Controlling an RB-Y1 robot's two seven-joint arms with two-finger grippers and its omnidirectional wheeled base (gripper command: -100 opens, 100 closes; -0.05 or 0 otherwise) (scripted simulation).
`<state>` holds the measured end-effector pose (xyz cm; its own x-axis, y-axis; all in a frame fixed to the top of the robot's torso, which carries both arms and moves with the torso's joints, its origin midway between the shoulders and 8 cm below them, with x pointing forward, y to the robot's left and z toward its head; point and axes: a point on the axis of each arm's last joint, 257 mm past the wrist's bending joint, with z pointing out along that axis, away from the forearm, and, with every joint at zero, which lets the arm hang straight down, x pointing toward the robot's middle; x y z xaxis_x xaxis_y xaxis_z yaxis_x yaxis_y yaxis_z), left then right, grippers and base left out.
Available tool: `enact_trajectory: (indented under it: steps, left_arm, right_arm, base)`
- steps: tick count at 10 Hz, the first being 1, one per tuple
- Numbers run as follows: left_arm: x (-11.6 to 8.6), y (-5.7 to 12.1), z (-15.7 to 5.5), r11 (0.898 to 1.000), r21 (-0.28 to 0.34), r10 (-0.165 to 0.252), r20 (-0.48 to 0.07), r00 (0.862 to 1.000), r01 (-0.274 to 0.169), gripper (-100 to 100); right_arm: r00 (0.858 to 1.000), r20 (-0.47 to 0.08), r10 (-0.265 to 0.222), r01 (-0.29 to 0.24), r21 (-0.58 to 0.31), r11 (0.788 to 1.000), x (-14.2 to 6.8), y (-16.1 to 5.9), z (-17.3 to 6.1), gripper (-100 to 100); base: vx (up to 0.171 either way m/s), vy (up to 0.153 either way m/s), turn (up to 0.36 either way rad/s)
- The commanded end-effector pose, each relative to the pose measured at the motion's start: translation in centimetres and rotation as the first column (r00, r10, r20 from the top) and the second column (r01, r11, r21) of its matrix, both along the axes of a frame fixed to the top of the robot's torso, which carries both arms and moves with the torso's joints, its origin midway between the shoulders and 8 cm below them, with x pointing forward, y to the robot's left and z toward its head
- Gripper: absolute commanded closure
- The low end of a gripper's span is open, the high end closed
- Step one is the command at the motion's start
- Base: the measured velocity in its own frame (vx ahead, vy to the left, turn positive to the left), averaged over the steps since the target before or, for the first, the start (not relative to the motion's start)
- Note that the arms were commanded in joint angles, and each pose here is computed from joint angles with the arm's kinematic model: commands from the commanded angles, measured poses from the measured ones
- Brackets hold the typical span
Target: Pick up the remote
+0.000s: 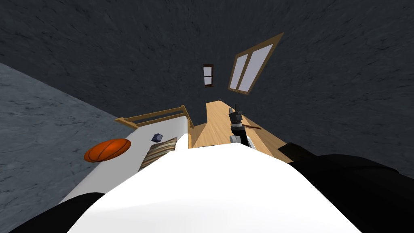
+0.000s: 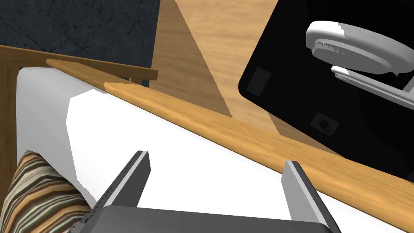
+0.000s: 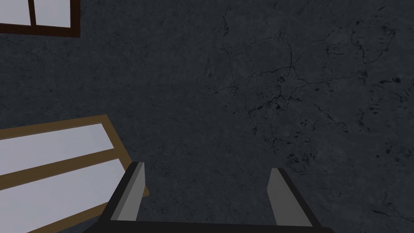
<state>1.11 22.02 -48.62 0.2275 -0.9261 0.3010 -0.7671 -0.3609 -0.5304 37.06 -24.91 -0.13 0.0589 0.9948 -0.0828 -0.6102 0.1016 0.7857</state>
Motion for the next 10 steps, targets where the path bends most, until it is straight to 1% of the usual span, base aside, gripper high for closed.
enact_trajectory:
  steps: [1, 2, 3, 4, 6, 7, 8, 9, 10]
  left_arm:
    - [-4.3, -0.8, -1.2, 1.000, -0.030, -0.001, -0.103, 0.995, -0.002, -100]
    - [-7.3, -1.4, -1.7, 0.999, -0.048, -0.004, -0.168, 0.986, -0.004, -100]
    - [-10.3, -1.9, -2.1, 0.998, -0.063, -0.009, -0.228, 0.974, -0.006, -100]
    - [-10.3, -1.9, -2.1, 0.998, -0.063, -0.009, -0.228, 0.974, -0.006, -100]
    - [-15.8, -2.6, -2.4, 0.996, -0.086, -0.021, -0.339, 0.941, -0.009, -100]
    - [-15.8, -2.6, -2.4, 0.996, -0.086, -0.021, -0.339, 0.941, -0.009, -100]
    - [-18.4, -2.7, -2.3, 0.995, -0.095, -0.027, -0.387, 0.922, -0.010, -100]
    - [-18.4, -2.7, -2.3, 0.995, -0.095, -0.027, -0.387, 0.922, -0.010, -100]
    - [-20.7, -2.8, -2.2, 0.995, -0.101, -0.034, -0.430, 0.902, -0.011, -100]
  right_arm:
    - [1.000, 0.000, 0.000, 0.000, 0.000, 1.000, 0.0, 0.0, 0.0, 0]
    - [1.000, 0.000, 0.000, 0.000, 0.000, 1.000, 0.0, 0.0, 0.0, 0]
    - [1.000, 0.000, 0.000, 0.000, 0.000, 1.000, 0.0, 0.0, 0.0, 0]
    - [1.000, 0.000, 0.000, 0.000, 0.000, 1.000, 0.0, 0.0, 0.0, 0]
    - [1.000, 0.000, 0.000, 0.000, 0.000, 1.000, 0.0, 0.0, 0.0, 0]
    - [1.000, 0.000, 0.000, 0.000, 0.000, 1.000, 0.0, 0.0, 0.0, 0]
    - [1.000, 0.000, 0.000, 0.000, 0.000, 1.000, 0.0, 0.0, 0.0, 0]
    - [1.000, 0.000, 0.000, 0.000, 0.000, 1.000, 0.0, 0.0, 0.0, 0]
    - [1.000, 0.000, 0.000, 0.000, 0.000, 1.000, 0.0, 0.0, 0.0, 0]
  base:
    - [0.167, 0.138, -0.184]
    - [0.184, 0.107, -0.152]
    - [0.188, 0.127, -0.129]
    - [0.142, 0.128, -0.040]
    - [0.145, 0.102, -0.090]
    - [0.099, 0.065, -0.045]
    - [0.089, 0.054, -0.077]
    - [0.066, 0.072, -0.050]
    - [0.060, 0.109, -0.092]
